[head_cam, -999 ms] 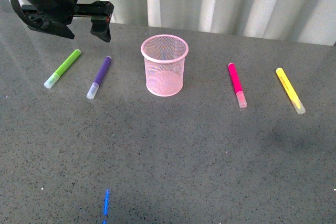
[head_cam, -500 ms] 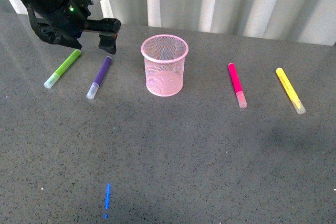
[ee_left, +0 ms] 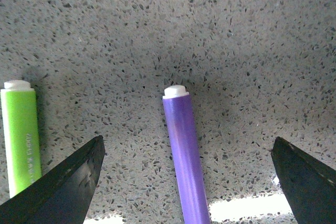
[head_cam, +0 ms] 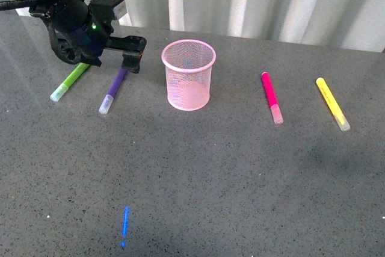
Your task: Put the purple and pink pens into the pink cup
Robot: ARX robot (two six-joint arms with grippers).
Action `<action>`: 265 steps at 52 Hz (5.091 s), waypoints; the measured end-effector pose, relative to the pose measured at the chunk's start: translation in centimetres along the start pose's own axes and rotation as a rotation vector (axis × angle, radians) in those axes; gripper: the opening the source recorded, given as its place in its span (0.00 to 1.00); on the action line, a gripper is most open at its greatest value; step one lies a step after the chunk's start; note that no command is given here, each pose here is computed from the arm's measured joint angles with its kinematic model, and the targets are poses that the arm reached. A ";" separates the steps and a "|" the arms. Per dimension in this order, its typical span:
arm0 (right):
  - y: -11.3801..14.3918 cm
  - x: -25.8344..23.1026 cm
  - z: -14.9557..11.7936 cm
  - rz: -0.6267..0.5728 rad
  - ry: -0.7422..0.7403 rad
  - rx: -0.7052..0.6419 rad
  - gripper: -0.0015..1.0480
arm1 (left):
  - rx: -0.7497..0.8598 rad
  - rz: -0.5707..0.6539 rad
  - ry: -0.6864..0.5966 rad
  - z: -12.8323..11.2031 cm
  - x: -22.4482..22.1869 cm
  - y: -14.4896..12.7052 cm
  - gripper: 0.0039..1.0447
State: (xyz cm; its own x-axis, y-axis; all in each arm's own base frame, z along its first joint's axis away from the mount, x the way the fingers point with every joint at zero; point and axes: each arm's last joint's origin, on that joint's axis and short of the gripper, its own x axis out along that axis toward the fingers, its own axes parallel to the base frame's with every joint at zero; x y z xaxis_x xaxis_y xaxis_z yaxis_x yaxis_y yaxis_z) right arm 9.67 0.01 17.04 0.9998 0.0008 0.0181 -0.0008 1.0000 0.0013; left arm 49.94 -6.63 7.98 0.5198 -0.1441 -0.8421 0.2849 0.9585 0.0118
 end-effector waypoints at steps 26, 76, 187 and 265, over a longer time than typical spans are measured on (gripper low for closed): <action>0.0 0.0 0.0 0.000 0.000 0.000 0.93 | 0.026 -0.020 0.021 -0.9 1.3 -1.3 0.79; 0.0 0.0 0.0 0.000 0.000 0.000 0.93 | -0.008 0.054 -0.121 0.9 -0.7 1.3 0.11; 0.0 0.0 0.0 0.000 0.000 0.000 0.93 | -0.404 -0.196 -0.816 -2.9 -5.0 -11.7 0.26; 0.0 0.0 0.0 0.000 0.000 0.000 0.93 | -0.379 -0.021 -0.613 -20.4 -25.8 7.2 0.94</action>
State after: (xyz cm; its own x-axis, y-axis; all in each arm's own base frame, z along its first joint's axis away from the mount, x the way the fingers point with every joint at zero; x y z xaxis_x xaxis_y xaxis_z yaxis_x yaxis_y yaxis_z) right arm 9.67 0.01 17.04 0.9998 0.0008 0.0181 -0.0008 1.0000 0.0013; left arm 22.12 9.03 18.83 0.9073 -0.1691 -0.3849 0.0584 0.9574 -0.2829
